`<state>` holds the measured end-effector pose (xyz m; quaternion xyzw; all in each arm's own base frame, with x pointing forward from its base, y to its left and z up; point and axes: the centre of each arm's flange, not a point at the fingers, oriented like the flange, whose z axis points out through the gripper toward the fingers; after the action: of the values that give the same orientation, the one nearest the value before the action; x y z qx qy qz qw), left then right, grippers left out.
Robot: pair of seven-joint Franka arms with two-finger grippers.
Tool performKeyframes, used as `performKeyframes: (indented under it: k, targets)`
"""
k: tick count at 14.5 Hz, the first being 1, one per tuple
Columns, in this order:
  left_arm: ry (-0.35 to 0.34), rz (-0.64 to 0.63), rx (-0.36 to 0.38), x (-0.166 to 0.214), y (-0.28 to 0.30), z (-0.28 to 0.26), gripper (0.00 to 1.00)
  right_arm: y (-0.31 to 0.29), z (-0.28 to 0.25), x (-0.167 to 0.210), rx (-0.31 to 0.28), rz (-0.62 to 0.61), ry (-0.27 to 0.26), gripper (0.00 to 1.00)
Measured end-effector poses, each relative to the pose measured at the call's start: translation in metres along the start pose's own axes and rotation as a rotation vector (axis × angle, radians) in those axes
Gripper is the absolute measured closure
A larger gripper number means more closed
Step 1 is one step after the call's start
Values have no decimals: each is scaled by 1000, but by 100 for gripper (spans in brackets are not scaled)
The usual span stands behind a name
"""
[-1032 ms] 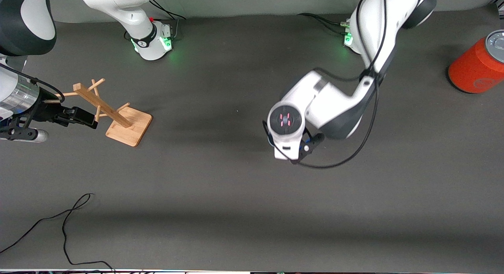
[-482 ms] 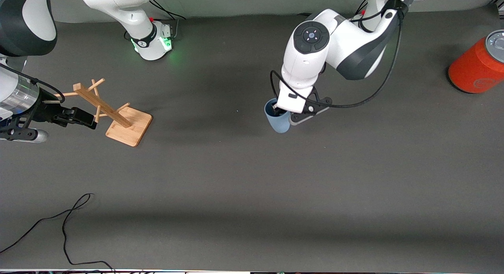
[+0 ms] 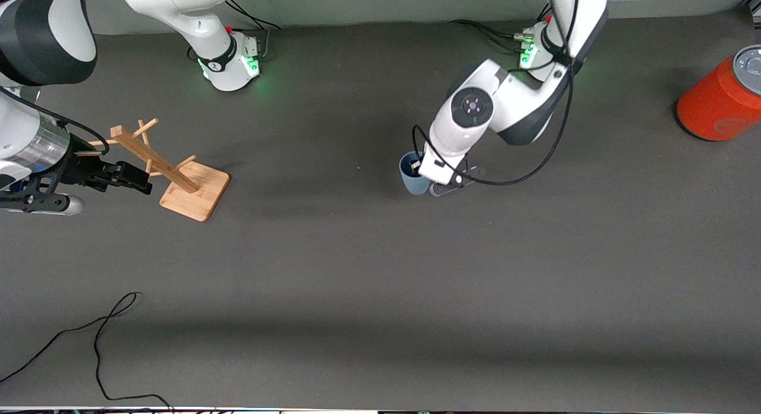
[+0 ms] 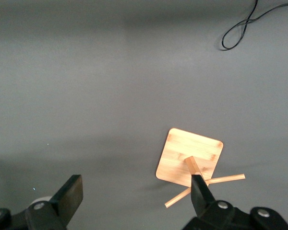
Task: Rotate and upright cup with both arms
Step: 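Rotate the held cup upright with the left gripper, then set the cup upright on the table and open the left gripper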
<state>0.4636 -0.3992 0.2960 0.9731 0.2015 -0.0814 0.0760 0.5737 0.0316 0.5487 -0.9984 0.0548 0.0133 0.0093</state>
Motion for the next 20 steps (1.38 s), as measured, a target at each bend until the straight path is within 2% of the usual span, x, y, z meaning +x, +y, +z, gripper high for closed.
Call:
performKeyframes:
  k: [4, 9, 10, 14, 18, 19, 20]
  targets:
    - [-35, -22, -22, 14, -2, 58, 93, 5, 6, -1, -5, 7, -12, 0]
    - [-46, -28, -20, 18, 0, 65, 93, 7, 4, 0, -3, 12, 1, 0]
    - [-46, -27, -20, 18, 0, 65, 88, 10, 2, 1, -3, 16, 5, 0]
    - [-51, -22, -15, 19, 3, 61, 47, 17, -4, 2, 2, 28, 34, 0]
    - [-90, -3, 53, 20, 20, 16, 7, 18, -6, 5, 5, 32, 58, 0]
    - [-91, 6, 67, 18, 24, -7, 0, 18, -5, 5, 6, 31, 57, 0]
    - [-83, 15, 76, 14, 27, -34, 0, 17, -5, 5, 7, 30, 56, 0]
